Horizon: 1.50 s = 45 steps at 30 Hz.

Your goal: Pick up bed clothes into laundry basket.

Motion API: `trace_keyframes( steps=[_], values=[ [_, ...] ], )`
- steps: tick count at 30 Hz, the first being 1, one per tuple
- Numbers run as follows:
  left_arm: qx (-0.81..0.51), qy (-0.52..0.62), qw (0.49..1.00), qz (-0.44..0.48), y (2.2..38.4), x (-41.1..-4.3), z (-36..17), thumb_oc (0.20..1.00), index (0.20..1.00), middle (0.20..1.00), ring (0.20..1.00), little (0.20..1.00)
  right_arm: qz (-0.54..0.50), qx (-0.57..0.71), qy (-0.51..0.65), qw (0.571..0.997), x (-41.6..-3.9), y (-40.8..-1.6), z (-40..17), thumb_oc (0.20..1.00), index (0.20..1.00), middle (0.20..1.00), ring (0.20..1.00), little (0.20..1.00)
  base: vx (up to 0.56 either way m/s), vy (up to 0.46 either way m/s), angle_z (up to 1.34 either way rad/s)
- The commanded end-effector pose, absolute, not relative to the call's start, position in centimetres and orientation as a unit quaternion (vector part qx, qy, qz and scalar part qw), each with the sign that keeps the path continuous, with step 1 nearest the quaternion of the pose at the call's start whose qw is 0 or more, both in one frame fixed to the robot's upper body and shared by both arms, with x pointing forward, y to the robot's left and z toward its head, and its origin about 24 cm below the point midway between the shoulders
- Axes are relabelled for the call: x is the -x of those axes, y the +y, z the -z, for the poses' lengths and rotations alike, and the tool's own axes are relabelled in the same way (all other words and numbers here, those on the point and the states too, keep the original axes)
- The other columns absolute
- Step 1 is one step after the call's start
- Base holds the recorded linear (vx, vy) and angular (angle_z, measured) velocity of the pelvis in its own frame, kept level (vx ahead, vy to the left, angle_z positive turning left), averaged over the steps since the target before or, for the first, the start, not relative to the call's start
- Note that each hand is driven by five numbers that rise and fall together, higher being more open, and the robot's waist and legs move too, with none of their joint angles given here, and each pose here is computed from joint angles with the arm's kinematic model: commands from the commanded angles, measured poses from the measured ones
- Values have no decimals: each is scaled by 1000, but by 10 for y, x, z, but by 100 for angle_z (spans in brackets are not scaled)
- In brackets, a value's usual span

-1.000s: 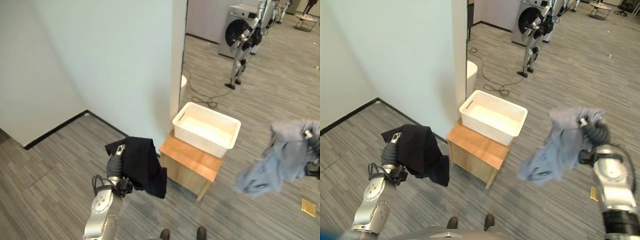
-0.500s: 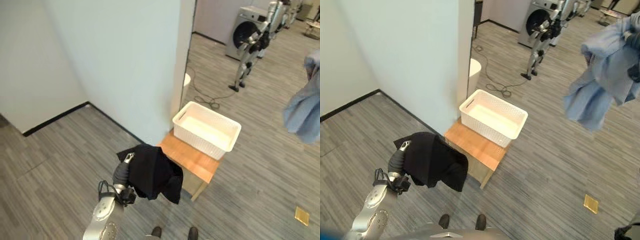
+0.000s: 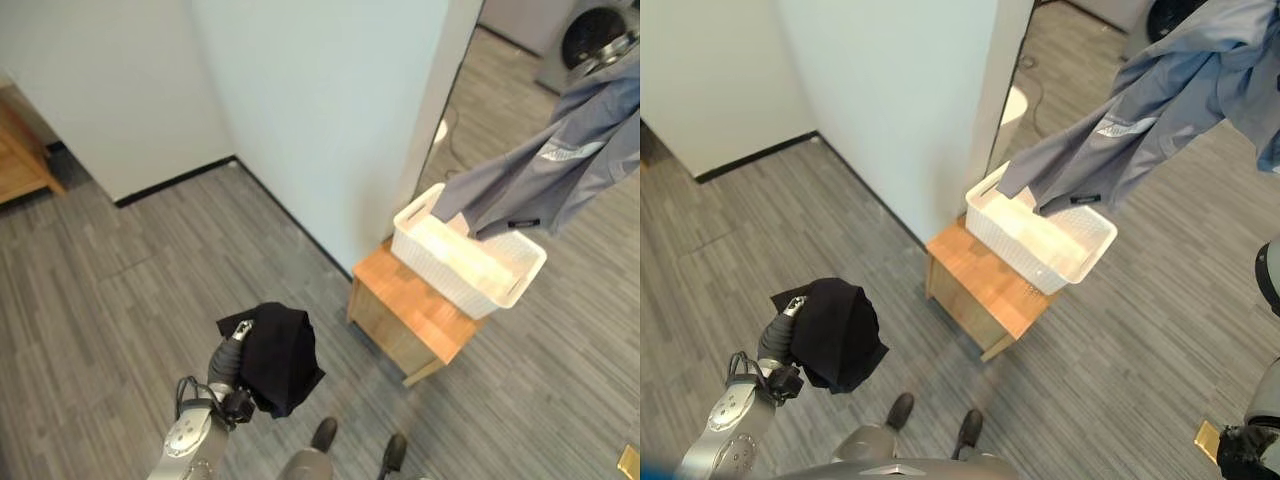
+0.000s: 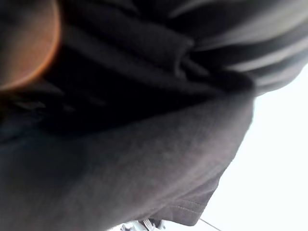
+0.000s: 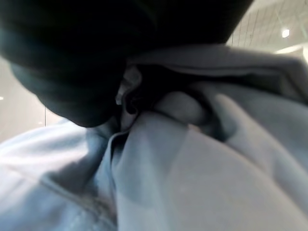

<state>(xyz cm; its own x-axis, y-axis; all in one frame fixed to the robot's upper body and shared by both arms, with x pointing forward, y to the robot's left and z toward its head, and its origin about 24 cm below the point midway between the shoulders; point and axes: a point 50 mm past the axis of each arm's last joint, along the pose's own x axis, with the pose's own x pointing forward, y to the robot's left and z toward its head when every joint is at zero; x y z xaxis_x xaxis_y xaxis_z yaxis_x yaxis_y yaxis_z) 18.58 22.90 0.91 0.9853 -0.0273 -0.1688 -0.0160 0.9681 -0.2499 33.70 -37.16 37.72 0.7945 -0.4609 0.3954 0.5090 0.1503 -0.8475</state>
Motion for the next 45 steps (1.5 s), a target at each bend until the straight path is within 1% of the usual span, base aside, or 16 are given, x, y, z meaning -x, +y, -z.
trace_keyframes(
  steps=[1,7,11,13,14,15,17,18,21,22,23,27,34,36,43,45],
  values=[
    [125,-28,991,32,229,-210,-59,200,200,200,200,200,408,536,-104,732,-296,-370,-455,200,200,200,200,200,-37,5,14],
    [131,-41,990,23,229,-214,-63,200,200,200,200,200,400,532,-117,737,-302,-363,-455,200,200,200,200,200,-42,15,6],
    [130,-54,990,22,228,-220,-68,200,200,200,200,200,355,551,-107,748,-324,-351,-434,200,200,200,200,200,-60,21,-1],
    [128,-59,990,22,226,-222,-70,200,200,200,200,200,323,556,-95,760,-340,-343,-414,200,200,200,200,200,-74,35,-13],
    [127,-62,990,18,225,-224,-71,200,200,200,200,200,297,557,-77,771,-354,-337,-390,200,200,200,200,200,-65,26,-13],
    [126,-61,990,18,226,-224,-71,200,200,200,200,200,297,557,-76,772,-354,-338,-389,200,200,200,200,200,-63,31,-7],
    [129,-71,989,15,223,-227,-74,200,200,200,200,200,258,560,-39,786,-371,-331,-352,200,200,200,200,200,-48,37,-3],
    [128,-70,989,15,224,-227,-74,200,200,200,200,200,258,560,-39,786,-371,-331,-351,200,200,200,200,200,-42,31,-5],
    [125,-74,989,19,221,-231,-76,200,200,200,200,200,216,578,27,787,-382,-331,-310,200,200,200,200,200,-25,19,-4],
    [122,-73,990,21,220,-233,-76,200,200,200,200,200,206,573,55,792,-383,-333,-297,922,922,922,922,922,0,0,0],
    [121,-75,990,21,220,-234,-76,200,200,200,200,200,203,569,64,794,-384,-333,-293,1000,1000,1000,1000,1000,-5,24,-3],
    [122,-77,989,19,220,-237,-77,200,200,200,200,200,208,559,79,799,-383,-336,-291,1000,1000,1000,1000,1000,-7,27,-6],
    [125,-83,988,28,214,-240,-81,200,200,200,200,200,250,539,68,802,-370,-352,-315,1000,1000,1000,1000,1000,-13,19,-11],
    [126,-87,988,28,213,-241,-82,200,200,200,200,200,246,531,60,809,-370,-351,-317,1000,1000,1000,1000,1000,-13,11,-13],
    [125,-82,989,19,218,-239,-80,200,200,200,200,200,214,540,73,811,-379,-340,-303,1000,1000,1000,1000,1000,-9,-6,-9],
    [124,-87,988,7,223,-240,-82,200,200,200,200,200,210,526,54,822,-383,-332,-305,1000,1000,1000,1000,1000,-5,-4,-6]
  ],
)
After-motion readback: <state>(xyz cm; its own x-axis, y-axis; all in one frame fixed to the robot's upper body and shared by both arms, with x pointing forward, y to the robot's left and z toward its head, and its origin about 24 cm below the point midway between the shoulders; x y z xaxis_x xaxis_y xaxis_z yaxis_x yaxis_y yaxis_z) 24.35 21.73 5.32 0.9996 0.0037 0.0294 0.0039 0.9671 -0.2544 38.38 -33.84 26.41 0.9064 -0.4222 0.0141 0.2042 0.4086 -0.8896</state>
